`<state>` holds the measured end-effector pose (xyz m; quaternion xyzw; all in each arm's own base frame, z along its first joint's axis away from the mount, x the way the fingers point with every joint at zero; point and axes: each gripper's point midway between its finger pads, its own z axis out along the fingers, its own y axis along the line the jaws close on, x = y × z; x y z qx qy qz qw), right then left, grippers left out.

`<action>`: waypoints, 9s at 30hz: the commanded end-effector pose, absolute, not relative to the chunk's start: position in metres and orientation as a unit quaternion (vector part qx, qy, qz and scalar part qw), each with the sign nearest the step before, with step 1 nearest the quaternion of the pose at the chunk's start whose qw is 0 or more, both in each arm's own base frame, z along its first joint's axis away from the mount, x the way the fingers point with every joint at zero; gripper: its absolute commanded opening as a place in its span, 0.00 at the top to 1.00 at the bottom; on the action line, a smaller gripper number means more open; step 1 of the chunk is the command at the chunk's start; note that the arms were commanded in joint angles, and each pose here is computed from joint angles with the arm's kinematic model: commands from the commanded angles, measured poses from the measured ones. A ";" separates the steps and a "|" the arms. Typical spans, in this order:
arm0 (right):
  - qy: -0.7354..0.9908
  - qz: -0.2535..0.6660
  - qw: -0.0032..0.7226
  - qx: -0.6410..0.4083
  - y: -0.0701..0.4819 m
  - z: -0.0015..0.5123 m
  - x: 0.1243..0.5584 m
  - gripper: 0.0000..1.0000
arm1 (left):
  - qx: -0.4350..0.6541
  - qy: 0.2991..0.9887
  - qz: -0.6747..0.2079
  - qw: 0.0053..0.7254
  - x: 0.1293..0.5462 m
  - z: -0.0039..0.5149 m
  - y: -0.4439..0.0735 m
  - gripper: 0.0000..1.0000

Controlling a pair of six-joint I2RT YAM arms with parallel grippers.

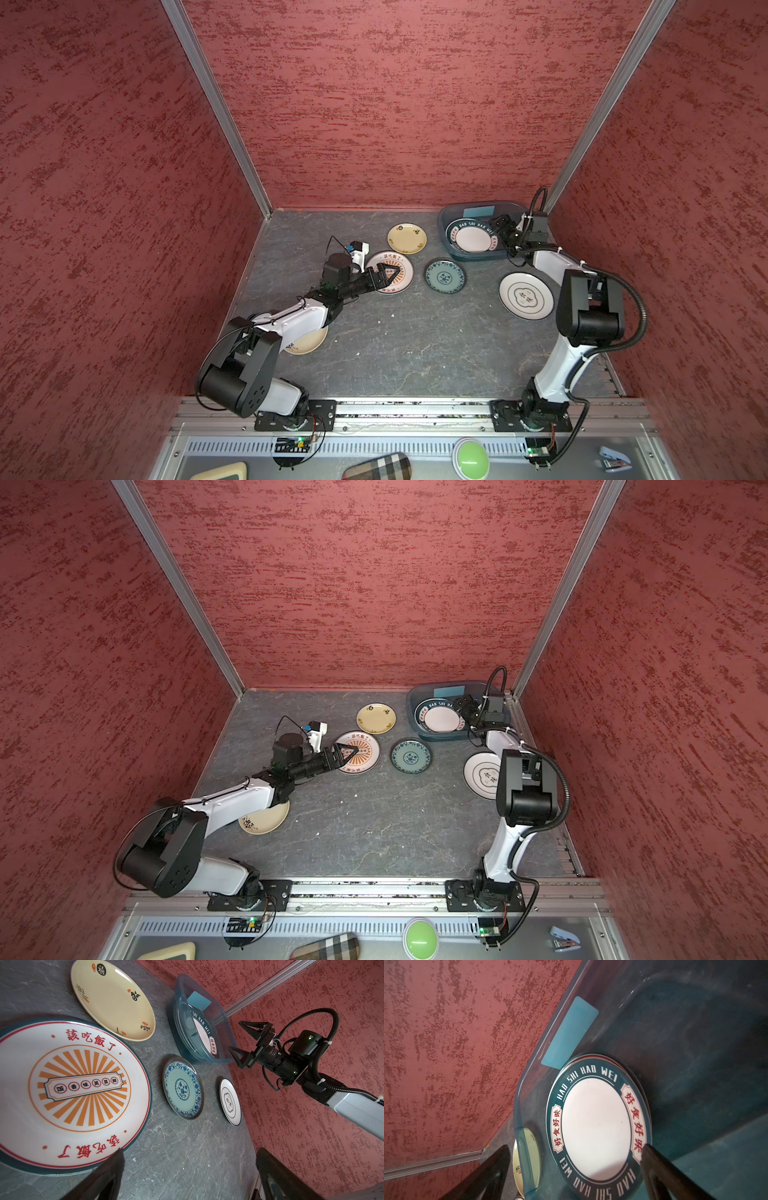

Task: Place the plates into the plastic bin on the countertop
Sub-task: 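Open right gripper to release the plate in the bin, then raise right gripper from the bin and draw it back toward the robot, then tilt up the orange-sunburst plate with left gripper while right gripper approaches, then grasp the sunburst plate rim with right gripper, then open left gripper, then carry the sunburst plate with right gripper and lower it into the bin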

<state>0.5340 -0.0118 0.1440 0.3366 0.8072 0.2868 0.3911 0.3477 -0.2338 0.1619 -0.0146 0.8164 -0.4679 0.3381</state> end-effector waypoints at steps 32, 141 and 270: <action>0.872 0.197 0.323 0.311 -0.029 0.089 0.578 0.01 | -0.024 0.819 -0.469 0.330 0.354 0.155 -0.229 0.01; 0.755 0.482 0.371 0.245 0.043 0.175 0.299 0.01 | -0.223 0.867 -0.392 0.210 0.409 0.028 -0.159 0.80; 0.850 0.212 0.389 0.286 -0.014 0.183 0.541 1.00 | -0.116 0.817 -0.443 0.350 0.324 0.223 -0.172 0.01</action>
